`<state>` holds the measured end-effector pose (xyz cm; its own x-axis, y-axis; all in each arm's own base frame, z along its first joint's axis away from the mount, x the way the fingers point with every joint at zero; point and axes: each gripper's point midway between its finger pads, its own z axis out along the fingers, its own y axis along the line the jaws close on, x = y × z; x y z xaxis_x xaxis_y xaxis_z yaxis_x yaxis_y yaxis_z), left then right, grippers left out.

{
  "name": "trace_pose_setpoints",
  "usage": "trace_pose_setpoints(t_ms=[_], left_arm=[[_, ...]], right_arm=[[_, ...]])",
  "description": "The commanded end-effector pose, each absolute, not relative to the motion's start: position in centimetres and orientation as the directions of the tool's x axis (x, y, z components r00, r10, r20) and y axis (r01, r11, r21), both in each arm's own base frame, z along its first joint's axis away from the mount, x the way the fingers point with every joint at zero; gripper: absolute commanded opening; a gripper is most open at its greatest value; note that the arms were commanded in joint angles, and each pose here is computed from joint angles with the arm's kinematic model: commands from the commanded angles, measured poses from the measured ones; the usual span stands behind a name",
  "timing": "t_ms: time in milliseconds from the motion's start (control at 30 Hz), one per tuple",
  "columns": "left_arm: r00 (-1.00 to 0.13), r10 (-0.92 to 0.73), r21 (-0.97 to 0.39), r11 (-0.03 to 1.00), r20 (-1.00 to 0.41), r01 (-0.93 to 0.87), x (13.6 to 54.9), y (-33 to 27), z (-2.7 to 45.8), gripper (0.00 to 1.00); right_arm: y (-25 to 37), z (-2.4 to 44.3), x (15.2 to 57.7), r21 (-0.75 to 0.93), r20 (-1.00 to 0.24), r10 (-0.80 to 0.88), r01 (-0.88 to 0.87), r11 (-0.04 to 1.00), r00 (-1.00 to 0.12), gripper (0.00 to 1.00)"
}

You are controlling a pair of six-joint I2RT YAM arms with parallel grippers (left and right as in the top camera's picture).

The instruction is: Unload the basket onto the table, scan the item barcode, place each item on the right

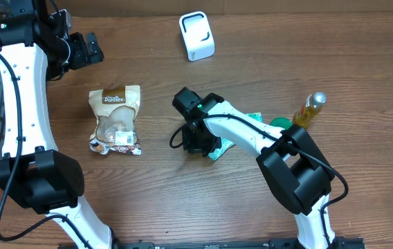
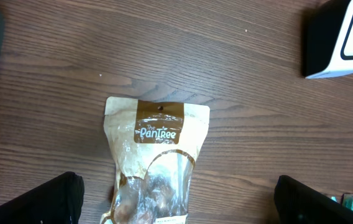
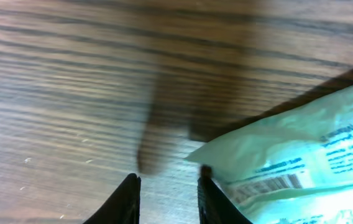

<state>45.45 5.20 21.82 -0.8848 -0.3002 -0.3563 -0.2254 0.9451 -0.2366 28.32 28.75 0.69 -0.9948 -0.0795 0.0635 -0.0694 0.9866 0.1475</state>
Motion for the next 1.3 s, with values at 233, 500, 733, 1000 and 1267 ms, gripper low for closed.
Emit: trace_pose_setpoints(t_ms=[233, 500, 733, 1000, 1267], left_arm=[[-0.881, -0.295, -0.231, 0.948, -0.371, -0.22, 45.4, 5.2, 22.4, 0.99], [-0.875, -0.294, -0.233, 0.948, -0.383, -0.217, 45.7, 5.3, 22.6, 1.0], [-0.878, -0.294, -0.235, 0.948, -0.378, -0.216, 45.6, 5.2, 22.5, 1.0], [-0.926, -0.302, -0.222, 0.942, -0.226, -0.253, 42.3, 4.5, 20.3, 0.45], [-0.952, -0.307, -0.145, 0.942, -0.013, -0.302, 38.2, 4.3, 11.9, 0.34]], right_arm=[[31.8, 3.7, 33.7, 0.223, -0.177, -0.122, -0.161, 0.961, -0.977, 0.43], [31.8, 3.8, 34.6, 0.211, -0.217, -0.114, -0.161, 0.964, -0.97, 0.47], [31.7, 3.3, 34.5, 0.21, -0.218, -0.114, -0.161, 0.964, -0.969, 0.51], [31.9, 3.3, 34.8, 0.217, -0.232, -0.111, -0.163, 0.963, -0.966, 0.52], [31.8, 3.3, 34.7, 0.213, -0.229, -0.117, -0.167, 0.963, -0.966, 0.54]])
